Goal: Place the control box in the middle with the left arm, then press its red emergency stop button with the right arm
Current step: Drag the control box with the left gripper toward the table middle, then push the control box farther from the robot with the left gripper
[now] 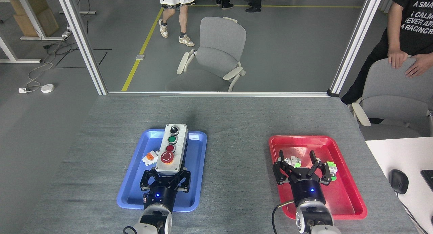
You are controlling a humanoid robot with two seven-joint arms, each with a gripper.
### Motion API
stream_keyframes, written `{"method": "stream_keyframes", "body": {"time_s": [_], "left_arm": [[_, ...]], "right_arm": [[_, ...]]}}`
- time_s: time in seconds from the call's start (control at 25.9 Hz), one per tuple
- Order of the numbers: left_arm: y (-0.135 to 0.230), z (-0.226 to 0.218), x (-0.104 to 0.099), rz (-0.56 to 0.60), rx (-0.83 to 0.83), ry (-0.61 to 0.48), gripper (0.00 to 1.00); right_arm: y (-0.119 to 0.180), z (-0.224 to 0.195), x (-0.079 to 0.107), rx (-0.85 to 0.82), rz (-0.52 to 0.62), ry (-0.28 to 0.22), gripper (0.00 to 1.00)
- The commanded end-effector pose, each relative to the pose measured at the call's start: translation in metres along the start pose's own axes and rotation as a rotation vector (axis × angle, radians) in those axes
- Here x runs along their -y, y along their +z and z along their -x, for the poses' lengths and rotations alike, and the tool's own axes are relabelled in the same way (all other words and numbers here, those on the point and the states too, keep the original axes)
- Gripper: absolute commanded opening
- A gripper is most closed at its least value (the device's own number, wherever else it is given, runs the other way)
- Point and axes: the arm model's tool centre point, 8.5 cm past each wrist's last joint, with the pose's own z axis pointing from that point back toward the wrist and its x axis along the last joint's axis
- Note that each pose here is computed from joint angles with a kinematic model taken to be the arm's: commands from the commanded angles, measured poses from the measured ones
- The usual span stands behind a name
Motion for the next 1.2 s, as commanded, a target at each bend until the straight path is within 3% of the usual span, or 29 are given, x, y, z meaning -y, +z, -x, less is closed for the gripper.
{"method": "stream_keyframes", "body": {"time_s": [0.0, 0.19, 0.42, 0.66, 0.89, 1.16], "left_arm": [[0.007, -0.032, -0.014, -0.045, 0.065, 0.021, 0.0], [0.015, -0.102, -0.019, -0.05, 0.199, 0.017, 0.0], [0.023, -0.145, 0.008, 0.042, 0.286, -0.114, 0.0], [0.027, -0.152, 0.038, 0.142, 0.334, -0.209, 0.0], [0.015, -0.156, 0.046, 0.217, 0.373, -0.322, 0.0], [0.018, -0.161, 0.05, 0.239, 0.403, -0.341, 0.0]], "right_arm": [[0.0, 0.0, 0.0, 0.0, 0.002, 0.003, 0.98], [0.0, 0.001, 0.0, 0.004, 0.002, 0.006, 0.98], [0.0, 0.007, 0.0, -0.002, 0.002, 0.012, 0.98], [0.0, 0.012, 0.0, -0.01, 0.001, 0.016, 0.98], [0.0, 0.013, 0.0, -0.013, -0.001, 0.022, 0.98], [0.0, 0.012, -0.001, -0.009, -0.002, 0.017, 0.98]]}}
